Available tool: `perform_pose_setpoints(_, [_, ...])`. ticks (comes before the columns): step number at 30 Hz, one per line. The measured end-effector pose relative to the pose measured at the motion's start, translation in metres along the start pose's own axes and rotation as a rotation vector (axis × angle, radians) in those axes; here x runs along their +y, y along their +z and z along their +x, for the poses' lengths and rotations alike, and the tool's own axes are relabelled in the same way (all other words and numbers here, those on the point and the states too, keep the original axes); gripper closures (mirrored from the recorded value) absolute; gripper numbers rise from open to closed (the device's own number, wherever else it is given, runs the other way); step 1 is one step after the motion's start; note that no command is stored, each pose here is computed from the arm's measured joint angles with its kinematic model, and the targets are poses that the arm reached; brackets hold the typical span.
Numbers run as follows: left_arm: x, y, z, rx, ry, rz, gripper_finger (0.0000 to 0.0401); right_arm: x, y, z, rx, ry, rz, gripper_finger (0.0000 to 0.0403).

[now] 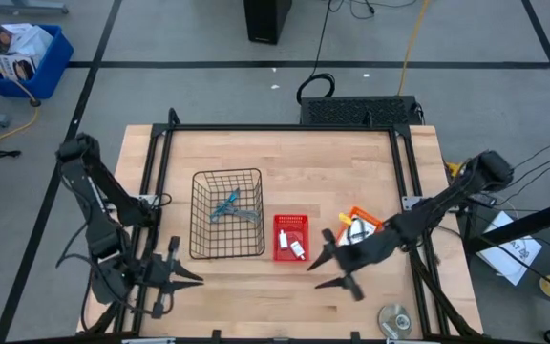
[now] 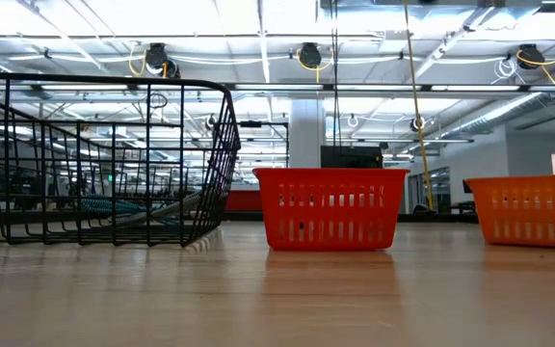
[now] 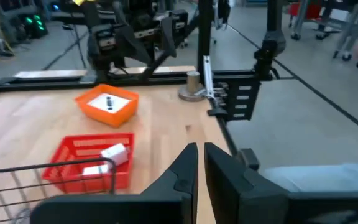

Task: Pick and place items into bin
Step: Return to Home Position

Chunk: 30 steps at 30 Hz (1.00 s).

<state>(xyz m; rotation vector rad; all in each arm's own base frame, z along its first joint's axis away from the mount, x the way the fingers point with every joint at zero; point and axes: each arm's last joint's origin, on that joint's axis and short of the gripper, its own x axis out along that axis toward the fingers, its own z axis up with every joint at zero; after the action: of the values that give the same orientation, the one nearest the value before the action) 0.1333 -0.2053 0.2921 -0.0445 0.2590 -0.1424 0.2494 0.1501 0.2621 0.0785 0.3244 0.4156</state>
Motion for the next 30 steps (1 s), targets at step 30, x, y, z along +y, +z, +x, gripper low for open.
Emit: perform_pose_setpoints(30, [0.123,-0.104,-0.046,-0.371,-0.238,-0.048,0.0368,-0.042,-0.077,-0.143,-0.300,-0.034,0.060,0.0192])
